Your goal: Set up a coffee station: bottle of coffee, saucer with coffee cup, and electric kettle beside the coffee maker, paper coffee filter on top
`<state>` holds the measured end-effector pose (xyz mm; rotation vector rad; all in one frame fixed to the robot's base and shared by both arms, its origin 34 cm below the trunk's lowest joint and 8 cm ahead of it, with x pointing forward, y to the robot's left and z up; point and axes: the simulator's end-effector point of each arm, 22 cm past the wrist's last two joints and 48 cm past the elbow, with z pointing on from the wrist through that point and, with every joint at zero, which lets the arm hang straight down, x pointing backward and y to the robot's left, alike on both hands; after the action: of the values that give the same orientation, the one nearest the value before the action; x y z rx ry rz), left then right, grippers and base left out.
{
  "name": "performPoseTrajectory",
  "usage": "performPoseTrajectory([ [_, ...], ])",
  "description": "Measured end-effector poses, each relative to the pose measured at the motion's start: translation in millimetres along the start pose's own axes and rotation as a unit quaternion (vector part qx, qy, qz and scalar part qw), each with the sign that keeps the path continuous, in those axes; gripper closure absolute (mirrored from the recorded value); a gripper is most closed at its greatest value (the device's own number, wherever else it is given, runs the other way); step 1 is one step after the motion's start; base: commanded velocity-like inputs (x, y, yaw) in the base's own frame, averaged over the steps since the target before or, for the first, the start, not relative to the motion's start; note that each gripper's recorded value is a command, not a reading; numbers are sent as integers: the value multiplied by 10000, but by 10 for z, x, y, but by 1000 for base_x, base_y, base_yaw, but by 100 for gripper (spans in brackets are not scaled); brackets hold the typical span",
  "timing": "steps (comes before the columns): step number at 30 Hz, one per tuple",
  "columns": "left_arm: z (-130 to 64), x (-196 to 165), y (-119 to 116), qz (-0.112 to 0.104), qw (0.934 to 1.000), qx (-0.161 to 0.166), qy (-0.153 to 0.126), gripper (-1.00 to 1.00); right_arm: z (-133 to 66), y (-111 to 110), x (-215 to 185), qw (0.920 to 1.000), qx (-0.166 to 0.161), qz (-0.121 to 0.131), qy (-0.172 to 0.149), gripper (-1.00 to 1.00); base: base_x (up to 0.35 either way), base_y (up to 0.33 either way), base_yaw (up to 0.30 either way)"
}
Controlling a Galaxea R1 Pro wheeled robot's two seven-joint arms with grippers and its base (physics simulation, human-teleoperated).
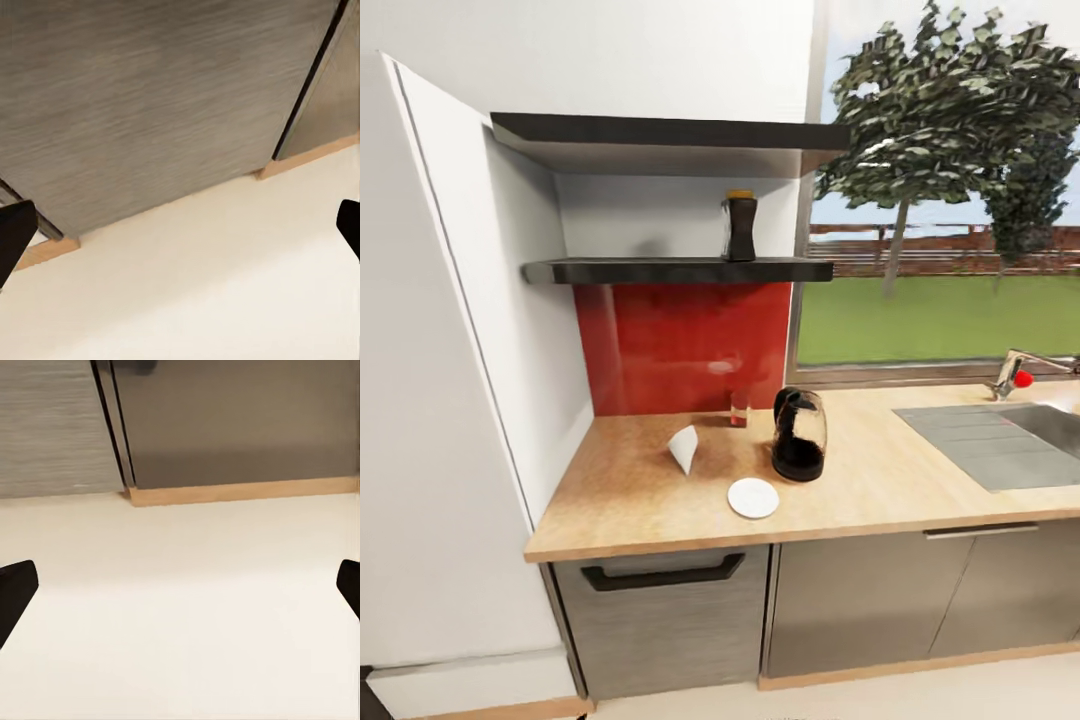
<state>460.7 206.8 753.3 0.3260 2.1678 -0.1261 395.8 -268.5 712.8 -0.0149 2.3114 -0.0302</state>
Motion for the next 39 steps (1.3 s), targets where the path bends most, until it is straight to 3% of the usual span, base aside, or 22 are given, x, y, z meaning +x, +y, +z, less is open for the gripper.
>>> performPoseTrajectory([
  [1,34,-179,-63,45,9997,171,-181,-100,0,-1,1,10000,2,2,1,-100,0,0,-265],
  [2,86,-584,-244,129,9964,617,-568,-100,1,-1,-3,10000,4,3,-3,-100,0,0,-265],
  [4,115,-919,-365,202,9921,928,-815,-100,0,0,0,10000,2,2,1,-100,0,0,-265],
  [11,158,-1812,-747,199,9807,1720,-911,-100,1,3,-2,10000,-2,-5,-2,-100,0,0,-265],
  [15,66,-2527,-1111,381,9665,2331,-1003,-100,1,4,-2,10000,-4,-8,-1,-100,0,0,-265],
  [19,41,-2948,-1308,535,9569,2729,-837,-100,1,5,-3,10000,-5,-9,-2,-100,0,0,-228],
  [21,-27,-3279,-1405,627,9471,3042,-809,-100,3,7,-8,10000,-7,-10,-6,-100,0,0,-81],
  [25,-101,-3849,-1307,603,9426,3220,-652,-100,3,30,-10,10000,-52,-32,-11,-100,0,0,-22],
  [31,-184,-4591,-907,396,9502,2995,-772,-100,4,27,-17,10000,-61,-40,-19,-100,0,0,-2],
  [34,-233,-4769,-675,321,9533,2905,-760,-100,4,22,-21,10000,-53,-37,-25,-100,0,0,0],
  [39,-302,-4867,-229,385,9589,2713,-737,-100,5,10,-25,10000,-31,-31,-28,-100,0,0,0],
])
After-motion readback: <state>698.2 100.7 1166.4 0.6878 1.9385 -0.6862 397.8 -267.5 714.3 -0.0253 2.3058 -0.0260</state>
